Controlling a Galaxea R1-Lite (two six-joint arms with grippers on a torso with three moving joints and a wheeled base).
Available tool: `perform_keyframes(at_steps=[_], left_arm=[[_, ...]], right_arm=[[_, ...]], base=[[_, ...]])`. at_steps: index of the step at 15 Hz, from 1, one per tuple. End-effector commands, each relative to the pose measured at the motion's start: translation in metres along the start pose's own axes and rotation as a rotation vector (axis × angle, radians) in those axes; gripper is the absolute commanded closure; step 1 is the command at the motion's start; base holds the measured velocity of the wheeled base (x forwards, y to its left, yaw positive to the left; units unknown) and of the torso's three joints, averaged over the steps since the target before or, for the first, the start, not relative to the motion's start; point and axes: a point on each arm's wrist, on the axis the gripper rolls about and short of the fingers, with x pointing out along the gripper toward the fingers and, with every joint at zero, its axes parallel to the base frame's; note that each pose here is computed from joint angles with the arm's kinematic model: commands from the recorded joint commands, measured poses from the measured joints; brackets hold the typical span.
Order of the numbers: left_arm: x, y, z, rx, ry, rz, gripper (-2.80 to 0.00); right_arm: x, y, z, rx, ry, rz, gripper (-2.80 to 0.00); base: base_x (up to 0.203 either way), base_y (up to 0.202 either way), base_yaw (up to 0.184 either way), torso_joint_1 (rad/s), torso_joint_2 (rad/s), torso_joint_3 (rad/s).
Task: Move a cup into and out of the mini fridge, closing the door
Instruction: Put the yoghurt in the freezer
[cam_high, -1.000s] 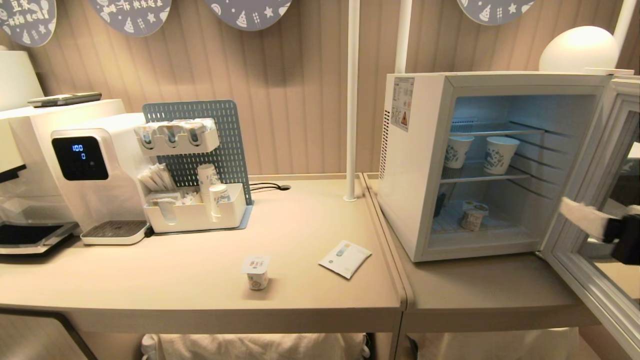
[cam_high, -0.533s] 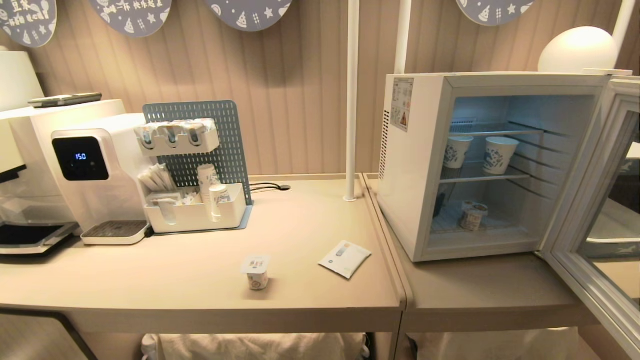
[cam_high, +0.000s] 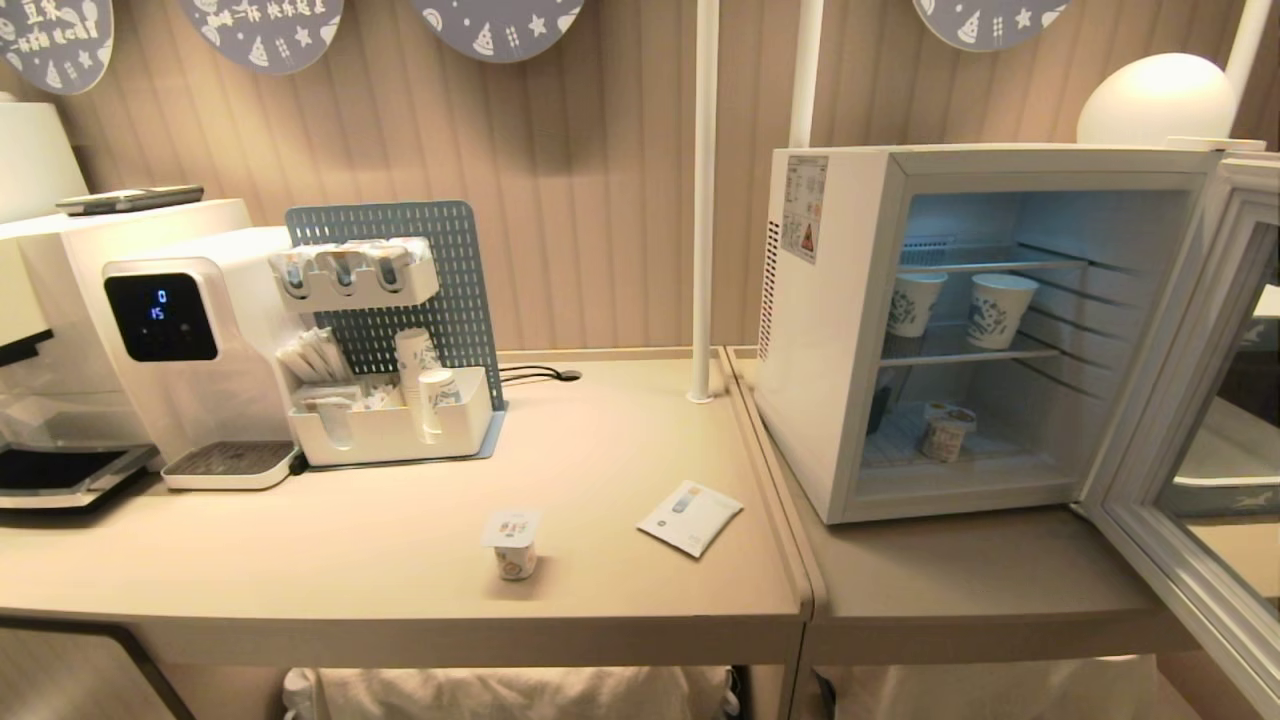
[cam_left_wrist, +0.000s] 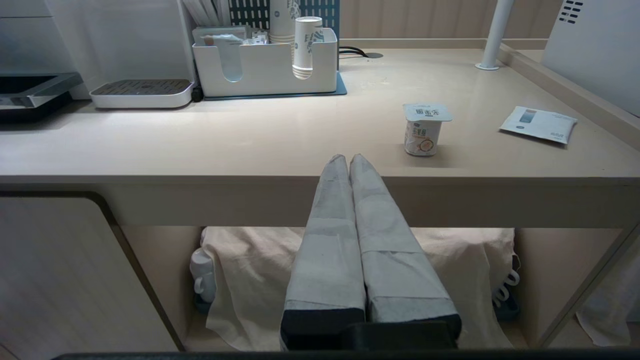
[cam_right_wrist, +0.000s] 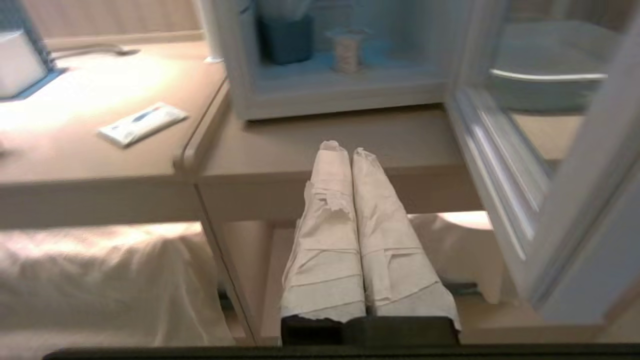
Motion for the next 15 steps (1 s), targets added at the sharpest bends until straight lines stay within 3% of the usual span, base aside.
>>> perform_keyframes(at_steps=[1,13,15], left_arm=[[0.0002,0.0,-0.0004,0.0,0.001,0.001,0.0],[0.0002,0.0,-0.0006,0.001,0.002,0.0,0.0],[0.0001,0.0,-0.0005,0.001,0.002,0.0,0.0]], right_arm=[[0.0022,0.0012,-0.0078,-0.057,0.01,0.036,0.0],[0.0018,0.0012,-0.0075,-0.058,0.014,0.041,0.0],[0.0018,0.0012,-0.0075,-0.058,0.014,0.041,0.0]], base=[[0.0,0.0,0.0,0.0,0.0,0.0],[0.0,0.0,0.0,0.0,0.0,0.0],[0.002,0.106,0.0,0.001,0.0,0.002]])
